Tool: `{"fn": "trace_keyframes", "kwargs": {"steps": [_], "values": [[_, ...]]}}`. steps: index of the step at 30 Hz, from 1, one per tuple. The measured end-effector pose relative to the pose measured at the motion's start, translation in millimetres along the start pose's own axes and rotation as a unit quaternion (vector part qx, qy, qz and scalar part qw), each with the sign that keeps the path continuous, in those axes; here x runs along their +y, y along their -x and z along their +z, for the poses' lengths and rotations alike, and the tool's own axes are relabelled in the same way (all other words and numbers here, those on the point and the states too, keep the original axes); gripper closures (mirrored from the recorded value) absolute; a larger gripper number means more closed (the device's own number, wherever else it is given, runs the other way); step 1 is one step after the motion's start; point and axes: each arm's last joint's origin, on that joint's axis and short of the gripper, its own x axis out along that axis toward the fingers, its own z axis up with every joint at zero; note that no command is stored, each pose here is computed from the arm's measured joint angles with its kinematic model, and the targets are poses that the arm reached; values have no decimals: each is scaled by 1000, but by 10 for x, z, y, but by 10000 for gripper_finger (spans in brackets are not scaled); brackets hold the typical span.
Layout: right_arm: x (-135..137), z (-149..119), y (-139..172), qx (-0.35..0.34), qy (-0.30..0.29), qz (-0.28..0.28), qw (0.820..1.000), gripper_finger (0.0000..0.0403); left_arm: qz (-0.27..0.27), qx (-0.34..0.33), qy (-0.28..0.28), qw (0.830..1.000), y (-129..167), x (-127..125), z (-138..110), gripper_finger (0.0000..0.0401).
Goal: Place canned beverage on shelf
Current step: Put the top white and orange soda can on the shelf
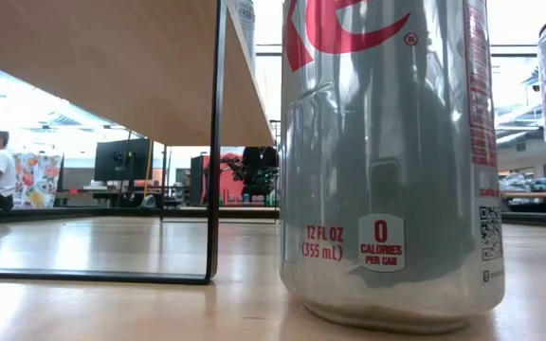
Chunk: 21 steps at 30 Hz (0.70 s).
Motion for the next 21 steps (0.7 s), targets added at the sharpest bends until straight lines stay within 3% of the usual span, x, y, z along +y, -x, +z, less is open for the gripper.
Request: {"fn": "trace_keyframes", "kwargs": {"steps": [6, 12, 21], "values": [[79, -220, -149, 45, -14, 36, 998, 59, 50, 18, -29, 998, -125, -57, -48, 17], [236, -369, -312, 27, -31, 90, 995, 87, 77, 17, -53, 995, -104, -43, -53, 17], [328, -665, -594, -28, -68, 76, 994, 130, 85, 90, -83, 989, -94, -9, -192, 17]]}}
